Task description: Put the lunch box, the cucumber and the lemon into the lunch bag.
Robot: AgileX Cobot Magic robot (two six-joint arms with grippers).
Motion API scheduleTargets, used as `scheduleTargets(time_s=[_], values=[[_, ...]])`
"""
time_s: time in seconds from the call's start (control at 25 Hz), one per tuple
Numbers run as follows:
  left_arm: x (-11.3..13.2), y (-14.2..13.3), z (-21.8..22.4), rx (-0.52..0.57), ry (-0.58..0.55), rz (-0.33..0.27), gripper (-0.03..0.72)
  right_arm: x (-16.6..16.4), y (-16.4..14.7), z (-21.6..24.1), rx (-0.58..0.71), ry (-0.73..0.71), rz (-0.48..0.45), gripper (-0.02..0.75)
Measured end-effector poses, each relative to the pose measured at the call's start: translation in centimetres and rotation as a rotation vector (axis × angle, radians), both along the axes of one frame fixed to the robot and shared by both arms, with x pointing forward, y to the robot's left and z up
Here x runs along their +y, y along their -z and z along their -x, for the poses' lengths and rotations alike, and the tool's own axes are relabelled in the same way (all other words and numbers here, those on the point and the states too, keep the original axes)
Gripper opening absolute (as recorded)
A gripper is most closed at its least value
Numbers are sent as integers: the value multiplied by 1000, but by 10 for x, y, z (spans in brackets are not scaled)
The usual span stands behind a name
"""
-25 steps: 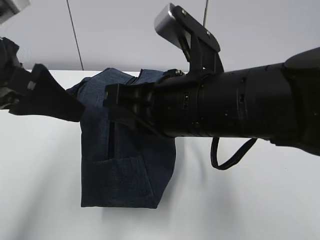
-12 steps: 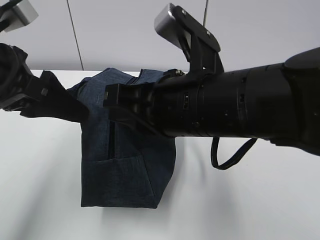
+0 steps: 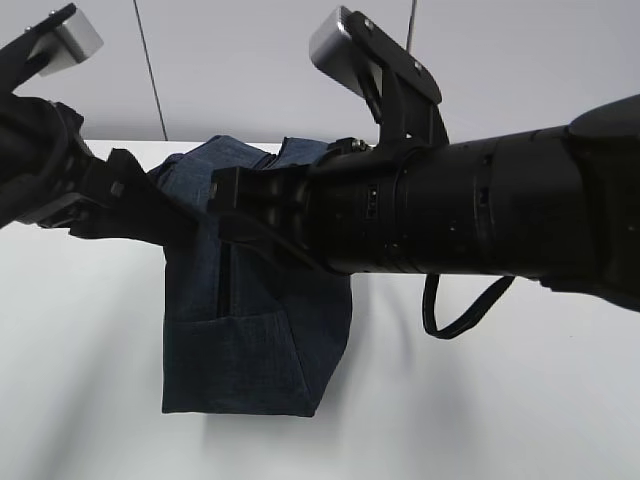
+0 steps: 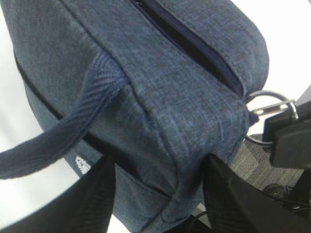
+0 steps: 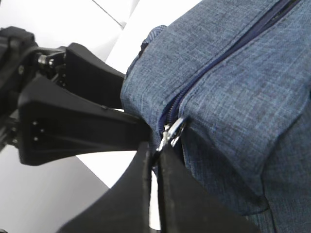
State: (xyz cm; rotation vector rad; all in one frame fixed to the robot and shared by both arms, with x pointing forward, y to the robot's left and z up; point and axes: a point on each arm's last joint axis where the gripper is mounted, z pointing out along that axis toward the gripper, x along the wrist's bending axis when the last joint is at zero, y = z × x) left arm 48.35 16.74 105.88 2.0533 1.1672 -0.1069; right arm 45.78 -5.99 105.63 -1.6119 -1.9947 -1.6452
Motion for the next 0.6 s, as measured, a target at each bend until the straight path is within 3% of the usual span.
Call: scheduleTargets(time_s=[0.2, 0.28, 0.44, 0.6], values=[[-8, 8, -3, 10, 10, -11, 352, 0, 0, 0, 0, 1, 0, 0], [-9, 12, -5, 20, 12, -13, 279, 0, 0, 0, -1, 4, 2, 0], [-10, 13, -5, 18, 22, -13, 63, -1, 1, -1, -1, 10, 6, 0], [-10, 12, -5, 9, 25, -12, 3, -1, 2, 0, 1, 10, 8, 1]])
